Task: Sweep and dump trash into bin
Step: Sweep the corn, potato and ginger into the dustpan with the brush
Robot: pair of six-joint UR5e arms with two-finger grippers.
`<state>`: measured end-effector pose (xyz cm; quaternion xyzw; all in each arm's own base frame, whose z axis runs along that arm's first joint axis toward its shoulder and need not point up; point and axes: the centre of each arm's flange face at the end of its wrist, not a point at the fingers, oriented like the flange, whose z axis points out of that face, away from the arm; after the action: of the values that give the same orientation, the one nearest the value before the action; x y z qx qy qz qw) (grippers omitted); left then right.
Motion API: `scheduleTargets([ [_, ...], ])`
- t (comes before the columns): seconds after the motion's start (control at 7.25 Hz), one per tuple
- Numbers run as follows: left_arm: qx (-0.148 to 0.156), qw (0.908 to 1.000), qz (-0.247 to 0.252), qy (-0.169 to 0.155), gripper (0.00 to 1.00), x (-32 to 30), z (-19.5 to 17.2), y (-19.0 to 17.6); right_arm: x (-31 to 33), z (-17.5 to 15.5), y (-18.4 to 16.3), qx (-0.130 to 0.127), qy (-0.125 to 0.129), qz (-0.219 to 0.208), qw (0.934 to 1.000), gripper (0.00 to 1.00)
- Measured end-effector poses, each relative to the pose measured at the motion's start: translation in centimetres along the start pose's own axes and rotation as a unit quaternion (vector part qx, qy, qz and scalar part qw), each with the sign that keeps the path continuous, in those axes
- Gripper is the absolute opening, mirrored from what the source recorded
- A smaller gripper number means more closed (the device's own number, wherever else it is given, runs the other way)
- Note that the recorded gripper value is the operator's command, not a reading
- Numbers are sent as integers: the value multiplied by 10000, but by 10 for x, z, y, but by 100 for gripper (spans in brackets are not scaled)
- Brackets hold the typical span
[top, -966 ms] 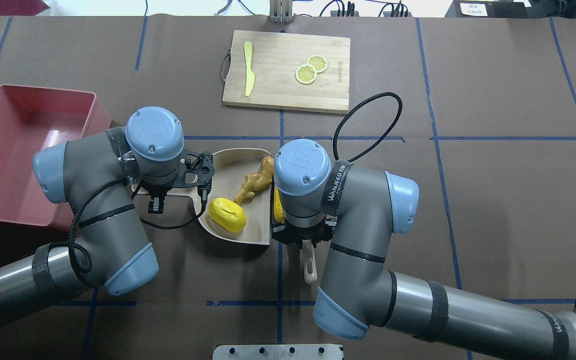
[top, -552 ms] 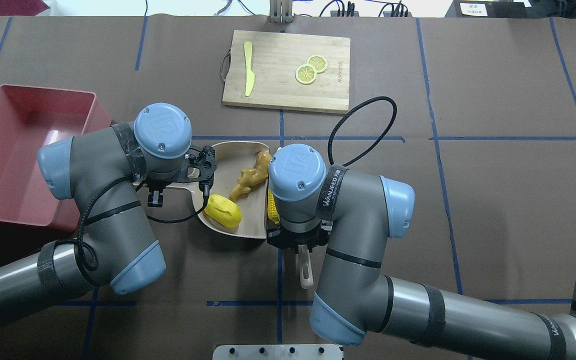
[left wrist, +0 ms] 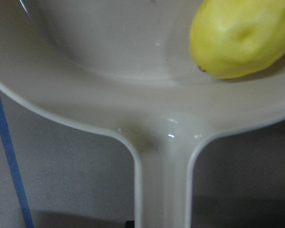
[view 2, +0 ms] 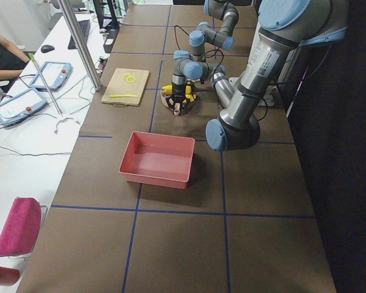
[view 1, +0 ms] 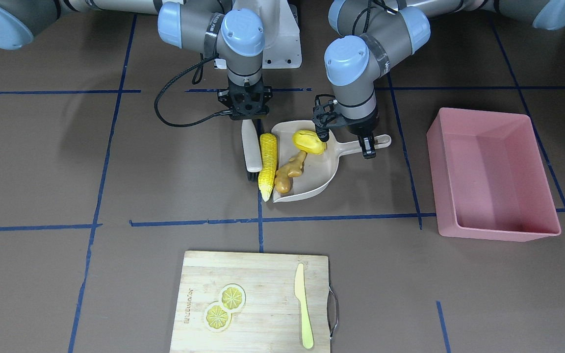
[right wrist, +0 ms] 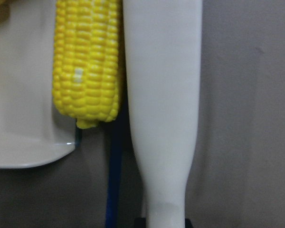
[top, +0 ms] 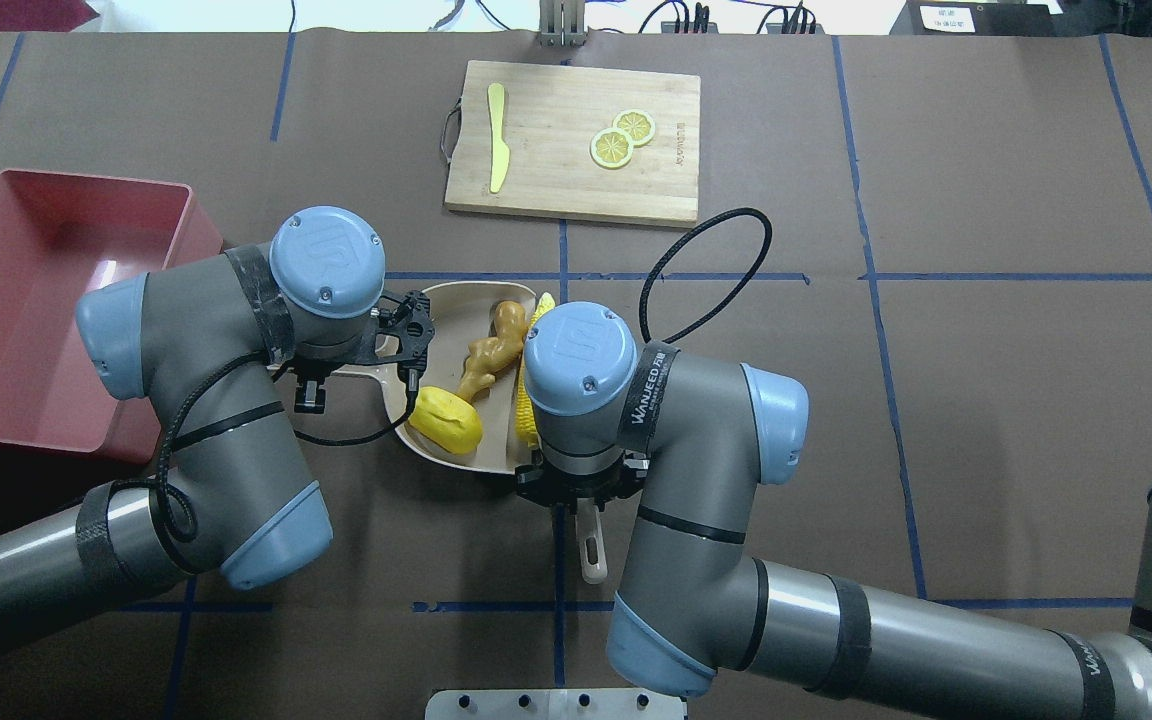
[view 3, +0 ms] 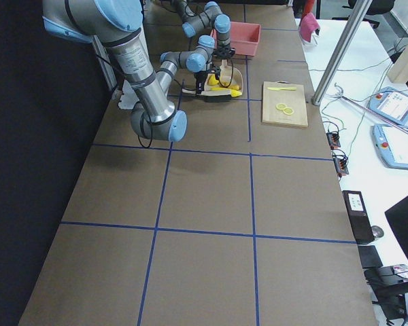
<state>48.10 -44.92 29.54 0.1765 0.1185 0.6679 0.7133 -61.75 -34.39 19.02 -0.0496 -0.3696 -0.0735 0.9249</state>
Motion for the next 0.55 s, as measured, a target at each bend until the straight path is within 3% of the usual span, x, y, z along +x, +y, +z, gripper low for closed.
scheduleTargets([
  [0.55, -39, 10000, 3, 26, 2, 1, 5, 0, -39, -8, -6, 24, -119, -115, 9999, 0],
])
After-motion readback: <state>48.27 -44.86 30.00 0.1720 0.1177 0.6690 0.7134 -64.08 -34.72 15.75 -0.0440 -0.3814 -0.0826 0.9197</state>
